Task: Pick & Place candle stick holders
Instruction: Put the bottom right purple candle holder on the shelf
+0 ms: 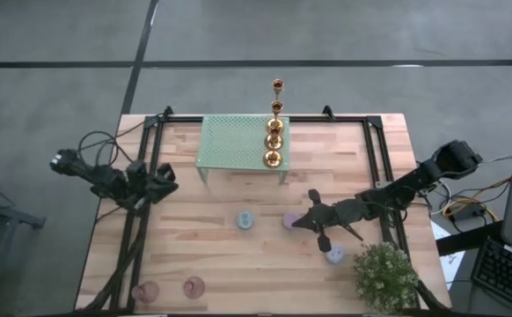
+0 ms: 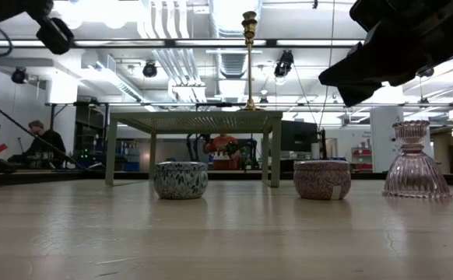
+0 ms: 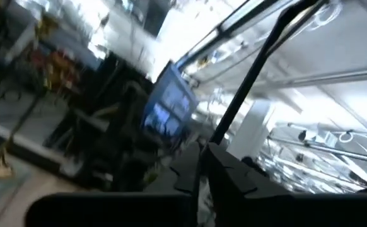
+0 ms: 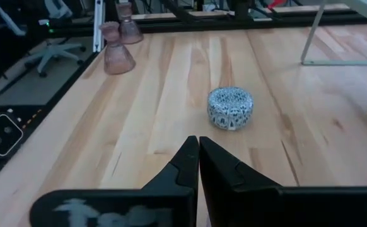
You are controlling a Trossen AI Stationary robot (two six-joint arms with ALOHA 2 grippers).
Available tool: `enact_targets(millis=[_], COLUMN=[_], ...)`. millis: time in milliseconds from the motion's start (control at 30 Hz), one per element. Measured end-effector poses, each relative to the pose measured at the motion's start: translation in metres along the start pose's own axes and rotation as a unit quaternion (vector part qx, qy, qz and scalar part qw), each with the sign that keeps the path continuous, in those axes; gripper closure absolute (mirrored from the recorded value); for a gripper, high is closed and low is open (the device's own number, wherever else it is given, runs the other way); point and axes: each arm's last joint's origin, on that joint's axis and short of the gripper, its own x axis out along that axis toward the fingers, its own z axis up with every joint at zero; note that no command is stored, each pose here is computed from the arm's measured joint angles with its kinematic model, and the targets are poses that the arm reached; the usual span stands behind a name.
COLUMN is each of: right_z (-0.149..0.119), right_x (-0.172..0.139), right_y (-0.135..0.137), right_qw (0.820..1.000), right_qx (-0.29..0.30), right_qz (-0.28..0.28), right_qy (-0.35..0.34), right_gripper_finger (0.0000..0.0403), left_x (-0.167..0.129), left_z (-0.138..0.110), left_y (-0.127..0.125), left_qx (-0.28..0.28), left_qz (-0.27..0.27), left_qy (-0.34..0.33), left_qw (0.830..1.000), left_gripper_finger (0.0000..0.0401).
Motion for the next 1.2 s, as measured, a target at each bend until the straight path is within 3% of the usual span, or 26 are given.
enact_targets(millis=[133, 267, 367, 500, 600, 900, 1033, 1200], right_z=[0.0, 0.001, 0.001, 0.001, 0.001, 0.0, 0.0, 0.0], right_x=[0.0, 0.0, 0.0, 0.0, 0.0, 0.0, 0.0, 0.0], right_y=[0.0, 0.0, 0.0, 0.0, 0.0, 0.0, 0.0, 0.0], right_qw=[1.0, 0.999, 0.999, 0.999, 0.999, 0.999, 0.999, 1.0], right_qx=[0.012, 0.034, 0.038, 0.04, 0.049, 0.049, 0.041, 0.029], right_qz=[0.0, 0.001, 0.001, 0.001, 0.001, 0.001, 0.0, 0.0], right_qy=[-0.001, -0.005, -0.004, -0.004, -0.004, -0.003, 0.0, 0.001], right_gripper_finger=[0.0394, 0.0394, 0.0394, 0.0394, 0.0394, 0.0394, 0.0394, 0.0394], left_x=[0.021, 0.044, 0.06, 0.079, 0.093, 0.113, 0.122, 0.125], left_z=[-0.008, -0.013, -0.013, -0.015, -0.02, -0.057, -0.076, -0.102], left_y=[-0.006, -0.014, -0.022, -0.038, -0.056, -0.106, -0.13, -0.144], left_qx=[0.002, 0.004, 0.012, -0.017, -0.056, -0.071, -0.101, -0.093], left_qz=[0.028, 0.089, 0.141, 0.167, 0.176, 0.252, 0.254, 0.28], left_qy=[0.066, 0.166, 0.248, 0.372, 0.426, 0.551, 0.569, 0.607], left_qw=[0.997, 0.982, 0.958, 0.913, 0.886, 0.792, 0.775, 0.738], left_gripper_finger=[0.0322, 0.0269, 0.0228, 0.0197, 0.0195, 0.0213, 0.0218, 0.0225])
